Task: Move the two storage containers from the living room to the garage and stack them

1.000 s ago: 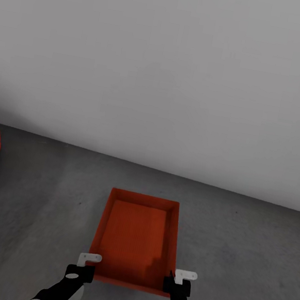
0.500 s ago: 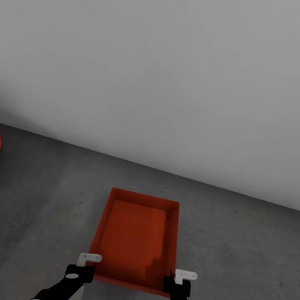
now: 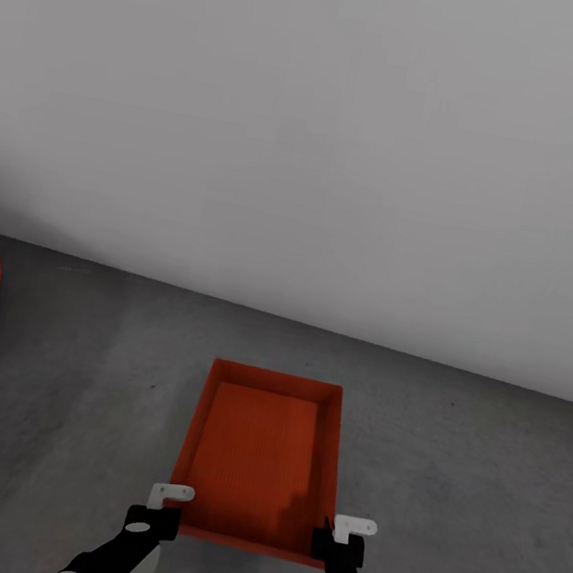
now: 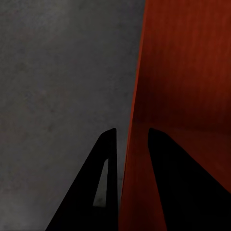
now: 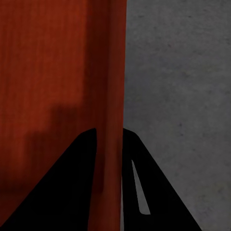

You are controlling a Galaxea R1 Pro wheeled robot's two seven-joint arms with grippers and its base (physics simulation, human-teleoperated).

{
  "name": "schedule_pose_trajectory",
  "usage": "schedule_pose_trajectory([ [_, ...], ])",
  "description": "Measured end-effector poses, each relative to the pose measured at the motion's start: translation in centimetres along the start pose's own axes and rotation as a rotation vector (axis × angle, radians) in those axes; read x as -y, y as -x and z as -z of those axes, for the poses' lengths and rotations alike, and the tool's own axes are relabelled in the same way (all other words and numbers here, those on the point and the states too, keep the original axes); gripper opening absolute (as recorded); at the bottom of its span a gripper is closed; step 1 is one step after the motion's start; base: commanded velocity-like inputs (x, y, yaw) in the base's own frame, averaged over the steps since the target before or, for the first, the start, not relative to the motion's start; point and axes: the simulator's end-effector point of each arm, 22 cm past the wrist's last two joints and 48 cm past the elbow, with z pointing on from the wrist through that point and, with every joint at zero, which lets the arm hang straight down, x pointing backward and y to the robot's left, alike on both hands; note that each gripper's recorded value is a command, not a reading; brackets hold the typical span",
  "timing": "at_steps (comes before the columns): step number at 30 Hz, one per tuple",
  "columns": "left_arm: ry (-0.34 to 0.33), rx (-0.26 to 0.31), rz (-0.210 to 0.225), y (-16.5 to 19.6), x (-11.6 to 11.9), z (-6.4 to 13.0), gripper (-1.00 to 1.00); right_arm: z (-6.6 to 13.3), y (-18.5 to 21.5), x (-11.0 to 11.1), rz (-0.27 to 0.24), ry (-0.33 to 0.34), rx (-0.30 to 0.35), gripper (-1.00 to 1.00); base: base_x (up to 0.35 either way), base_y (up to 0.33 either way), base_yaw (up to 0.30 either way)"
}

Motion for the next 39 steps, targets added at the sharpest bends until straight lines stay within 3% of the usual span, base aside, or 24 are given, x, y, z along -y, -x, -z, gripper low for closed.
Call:
schedule_pose_trajectory([
  [25, 0.000, 0.000, 0.001, -1.2, 0.3, -3.3, -1.00, -2.9, -2.1, -0.3, 0.001, 0.000, 0.000, -1.00, 0.000, 0.000, 0.000],
  [39, 0.000, 0.001, 0.000, -1.3, 0.4, -3.6, -1.00, -3.1, -2.3, -0.3, -0.001, -0.001, 0.001, -1.00, 0.000, 0.000, 0.000],
])
